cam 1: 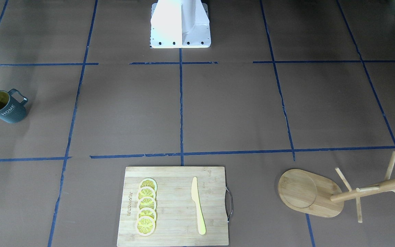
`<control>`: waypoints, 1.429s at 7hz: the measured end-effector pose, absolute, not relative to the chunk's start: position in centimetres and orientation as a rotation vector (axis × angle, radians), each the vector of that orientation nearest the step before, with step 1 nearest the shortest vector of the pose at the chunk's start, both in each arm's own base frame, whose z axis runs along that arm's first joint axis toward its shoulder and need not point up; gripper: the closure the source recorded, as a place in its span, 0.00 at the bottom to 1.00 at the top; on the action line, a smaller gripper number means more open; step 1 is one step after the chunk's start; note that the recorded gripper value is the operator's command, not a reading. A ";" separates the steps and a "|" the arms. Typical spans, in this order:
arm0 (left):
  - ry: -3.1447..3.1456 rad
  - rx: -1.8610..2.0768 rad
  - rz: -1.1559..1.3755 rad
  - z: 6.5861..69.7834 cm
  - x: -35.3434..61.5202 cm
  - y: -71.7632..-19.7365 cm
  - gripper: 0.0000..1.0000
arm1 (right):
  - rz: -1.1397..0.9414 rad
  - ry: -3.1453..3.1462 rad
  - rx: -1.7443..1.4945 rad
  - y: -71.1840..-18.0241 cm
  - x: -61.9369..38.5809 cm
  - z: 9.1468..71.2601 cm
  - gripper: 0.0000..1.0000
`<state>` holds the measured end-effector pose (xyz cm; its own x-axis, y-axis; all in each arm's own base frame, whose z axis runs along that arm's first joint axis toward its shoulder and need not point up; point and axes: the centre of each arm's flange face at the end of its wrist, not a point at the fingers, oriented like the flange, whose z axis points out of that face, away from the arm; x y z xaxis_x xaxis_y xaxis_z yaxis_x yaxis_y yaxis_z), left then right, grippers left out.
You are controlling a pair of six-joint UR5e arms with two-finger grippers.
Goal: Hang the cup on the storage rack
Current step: 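Carry the teal mug with the right gripper toward the table center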
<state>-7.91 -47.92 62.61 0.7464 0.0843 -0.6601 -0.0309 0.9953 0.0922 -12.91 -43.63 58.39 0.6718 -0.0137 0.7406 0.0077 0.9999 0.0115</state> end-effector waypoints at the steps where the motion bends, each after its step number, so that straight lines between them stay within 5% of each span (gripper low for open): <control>1: 0.726 0.077 0.063 62.6 -7.9 -47.9 0.00 | 0.002 -0.891 0.020 -44.0 -11.7 56.2 1.00; 6: 0.727 0.081 0.065 62.4 -7.9 -48.0 0.00 | 0.085 -0.949 -0.055 -53.3 -17.3 36.4 1.00; 10: 0.724 0.120 0.087 61.2 -7.6 -48.8 0.00 | 0.227 -0.915 -0.156 -51.2 -35.4 23.2 1.00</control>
